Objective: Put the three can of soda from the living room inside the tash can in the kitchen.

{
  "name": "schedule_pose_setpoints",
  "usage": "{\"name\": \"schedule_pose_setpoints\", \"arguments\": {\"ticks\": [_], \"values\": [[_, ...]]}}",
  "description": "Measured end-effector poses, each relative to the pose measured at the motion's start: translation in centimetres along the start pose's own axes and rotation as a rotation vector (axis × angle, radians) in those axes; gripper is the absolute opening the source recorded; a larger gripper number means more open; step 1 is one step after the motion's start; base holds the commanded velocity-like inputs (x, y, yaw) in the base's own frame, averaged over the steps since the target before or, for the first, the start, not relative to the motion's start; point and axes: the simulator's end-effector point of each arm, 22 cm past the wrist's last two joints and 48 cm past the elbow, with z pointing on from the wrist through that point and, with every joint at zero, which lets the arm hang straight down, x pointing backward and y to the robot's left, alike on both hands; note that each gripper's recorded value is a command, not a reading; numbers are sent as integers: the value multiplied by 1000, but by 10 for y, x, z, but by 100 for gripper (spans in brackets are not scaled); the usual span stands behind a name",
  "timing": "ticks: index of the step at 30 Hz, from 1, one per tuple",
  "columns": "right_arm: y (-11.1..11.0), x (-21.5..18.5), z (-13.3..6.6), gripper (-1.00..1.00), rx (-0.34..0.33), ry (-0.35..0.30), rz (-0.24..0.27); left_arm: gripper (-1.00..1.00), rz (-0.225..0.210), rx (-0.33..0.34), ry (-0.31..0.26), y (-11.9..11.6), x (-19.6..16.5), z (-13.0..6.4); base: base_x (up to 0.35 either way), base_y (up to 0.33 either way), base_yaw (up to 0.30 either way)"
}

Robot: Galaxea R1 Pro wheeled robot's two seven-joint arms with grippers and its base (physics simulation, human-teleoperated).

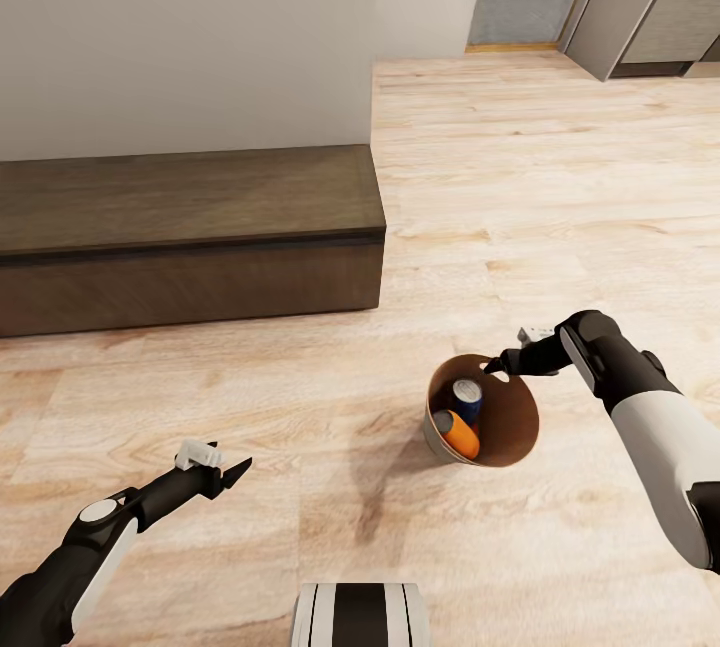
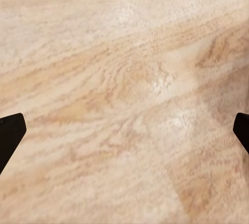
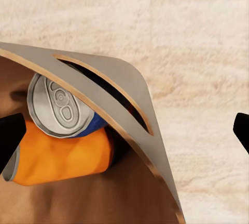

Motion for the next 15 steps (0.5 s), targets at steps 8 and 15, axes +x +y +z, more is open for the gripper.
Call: {"name": "schedule_pose_setpoints", "arguments": {"ticks": [8,15], "values": [[0,0,0,100,-1,0,0,100,0,-1,0,0,0,0,0,0,0],[2,6,0,100,-6,-11,-3,100,1,0,-3,0,-2,-1,0,0,0]]}}
